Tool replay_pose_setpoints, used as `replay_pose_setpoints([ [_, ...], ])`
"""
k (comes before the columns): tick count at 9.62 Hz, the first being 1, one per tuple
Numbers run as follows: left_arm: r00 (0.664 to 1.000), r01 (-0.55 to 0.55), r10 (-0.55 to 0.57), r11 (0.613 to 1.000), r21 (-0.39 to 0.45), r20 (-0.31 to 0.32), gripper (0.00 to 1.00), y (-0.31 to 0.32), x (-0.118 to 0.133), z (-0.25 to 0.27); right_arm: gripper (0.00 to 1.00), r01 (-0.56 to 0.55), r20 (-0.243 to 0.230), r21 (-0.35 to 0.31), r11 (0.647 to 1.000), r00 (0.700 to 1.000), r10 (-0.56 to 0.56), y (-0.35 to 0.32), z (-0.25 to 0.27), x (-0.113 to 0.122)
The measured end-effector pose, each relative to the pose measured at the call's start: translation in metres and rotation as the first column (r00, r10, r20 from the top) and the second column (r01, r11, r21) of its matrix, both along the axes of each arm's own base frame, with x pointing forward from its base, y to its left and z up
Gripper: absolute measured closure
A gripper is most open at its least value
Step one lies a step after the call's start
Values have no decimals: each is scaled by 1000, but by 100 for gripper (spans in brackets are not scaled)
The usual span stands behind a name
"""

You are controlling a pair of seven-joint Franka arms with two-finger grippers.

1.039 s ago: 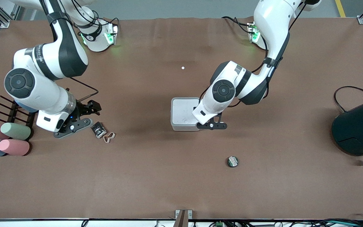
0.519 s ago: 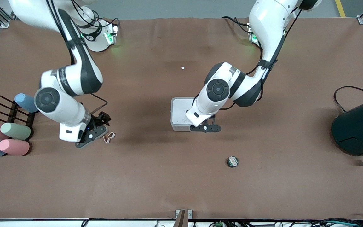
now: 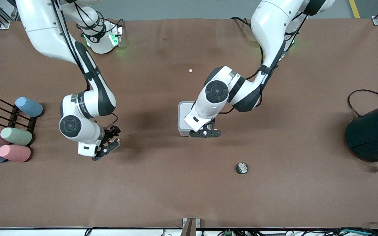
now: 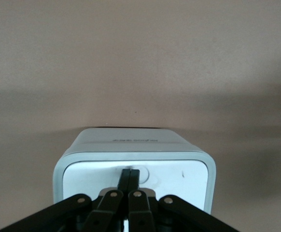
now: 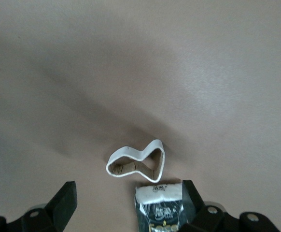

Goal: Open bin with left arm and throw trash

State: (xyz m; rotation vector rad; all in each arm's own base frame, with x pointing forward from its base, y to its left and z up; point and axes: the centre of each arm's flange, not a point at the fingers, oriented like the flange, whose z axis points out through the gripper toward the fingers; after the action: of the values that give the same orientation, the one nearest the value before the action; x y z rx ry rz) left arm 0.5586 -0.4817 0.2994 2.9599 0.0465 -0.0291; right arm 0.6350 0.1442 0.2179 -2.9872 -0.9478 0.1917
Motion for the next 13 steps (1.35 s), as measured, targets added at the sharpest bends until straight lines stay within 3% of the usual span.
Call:
replay_pose_setpoints([
  [5,1000,5,-5,1000,0,2,94,-3,1,-3,4,-3,52,7,1000,999,2,0,-35,2],
  [7,1000,-8,9,1000,26,-25,87,13,9,31,7,-20,56,9,1000,998,19,-1,-44,-4],
  [9,997,-46,50,997,55,-60,59,69,31,88,13,-54,48,8,999,997,53,-4,-48,-8],
  [10,996,-8,15,997,77,-89,43,96,36,100,17,-58,50,8,998,997,57,-5,-48,-7],
  [12,986,107,-90,987,117,-139,14,136,42,65,33,-57,54,8,998,997,56,-6,-45,-6],
  [13,982,124,-100,982,144,-161,1,145,39,37,46,-57,53,9,998,997,57,-5,-43,-6],
])
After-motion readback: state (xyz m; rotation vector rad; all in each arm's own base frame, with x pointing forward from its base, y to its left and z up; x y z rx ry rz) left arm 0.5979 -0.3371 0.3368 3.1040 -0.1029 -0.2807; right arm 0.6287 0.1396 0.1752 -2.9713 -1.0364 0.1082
